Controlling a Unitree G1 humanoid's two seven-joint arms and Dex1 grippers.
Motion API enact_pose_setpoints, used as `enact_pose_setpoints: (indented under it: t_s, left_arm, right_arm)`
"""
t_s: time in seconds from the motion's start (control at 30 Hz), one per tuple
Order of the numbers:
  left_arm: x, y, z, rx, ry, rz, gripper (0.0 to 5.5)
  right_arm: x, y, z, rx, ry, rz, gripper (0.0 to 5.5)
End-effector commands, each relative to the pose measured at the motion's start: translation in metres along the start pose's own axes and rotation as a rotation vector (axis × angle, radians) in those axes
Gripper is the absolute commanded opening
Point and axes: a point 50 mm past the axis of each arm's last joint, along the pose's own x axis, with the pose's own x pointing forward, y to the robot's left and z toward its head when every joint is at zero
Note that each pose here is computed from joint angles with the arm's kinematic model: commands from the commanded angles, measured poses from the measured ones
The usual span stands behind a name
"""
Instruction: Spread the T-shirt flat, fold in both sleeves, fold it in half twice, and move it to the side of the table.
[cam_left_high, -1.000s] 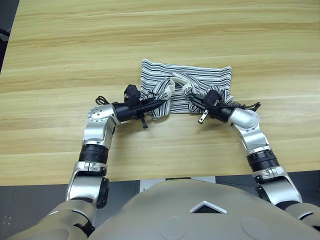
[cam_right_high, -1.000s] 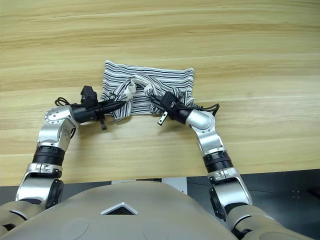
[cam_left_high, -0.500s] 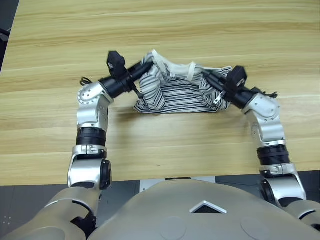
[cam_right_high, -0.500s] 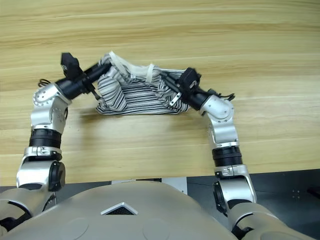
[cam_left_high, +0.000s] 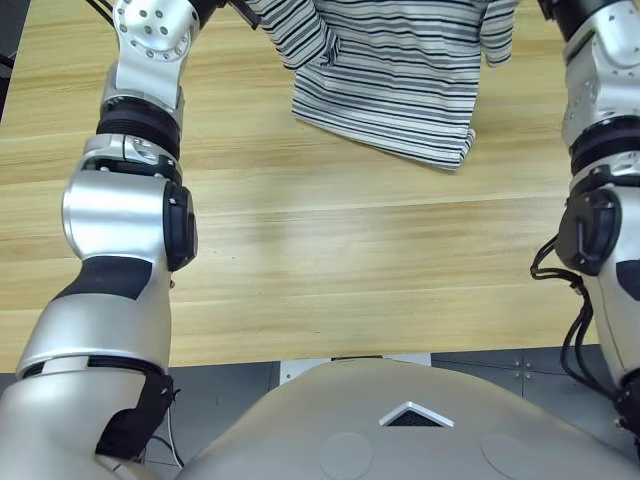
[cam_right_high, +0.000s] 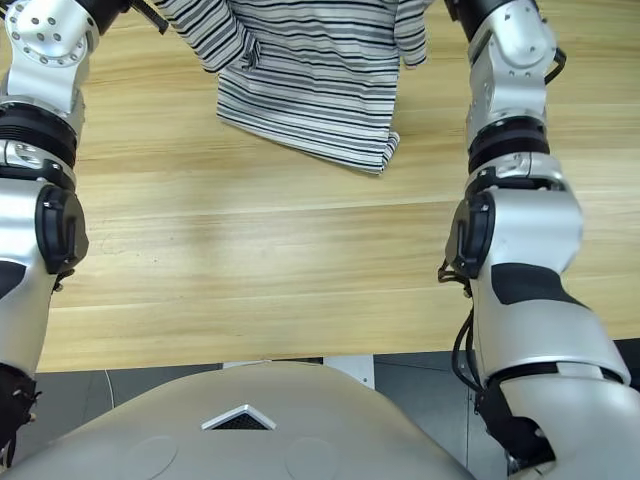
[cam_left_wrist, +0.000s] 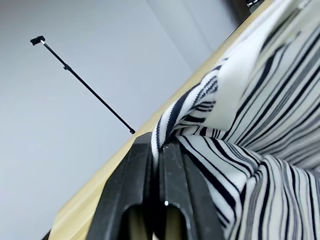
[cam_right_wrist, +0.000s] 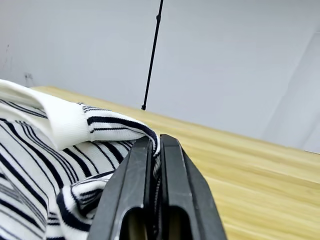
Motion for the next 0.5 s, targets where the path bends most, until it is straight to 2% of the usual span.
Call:
enact_pose_setpoints:
  t_s: [0.03, 0.13, 0.2, 0.3, 0.4, 0.5]
  left_arm:
    - [-0.014, 0.02, 0.004, 0.161, -0.046, -0.093, 0.12]
    - [-0.037, 0.012, -0.005, 0.285, -0.083, -0.368, 0.12]
    - [-0.065, 0.006, -0.013, 0.336, -0.086, -0.628, 0.12]
    - [-0.104, 0.003, -0.003, 0.347, -0.11, -0.895, 0.12]
    - [-0.139, -0.01, 0.007, 0.389, -0.095, -1.107, 0.12]
    - [-0.159, -0.023, 0.017, 0.392, -0.085, -1.237, 0.12]
  right_arm:
    - [-0.007, -0.022, 0.016, 0.016, -0.048, 0.044, 0.1]
    - [-0.024, -0.03, 0.013, 0.042, -0.048, 0.228, 0.1]
    - [-0.046, -0.032, 0.007, 0.072, -0.043, 0.443, 0.1]
    - [-0.086, -0.03, 0.001, 0.069, -0.001, 0.709, 0.1]
    - [-0.121, -0.019, -0.009, 0.076, 0.099, 0.882, 0.1]
    - [-0.147, -0.009, -0.021, 0.103, 0.209, 0.994, 0.1]
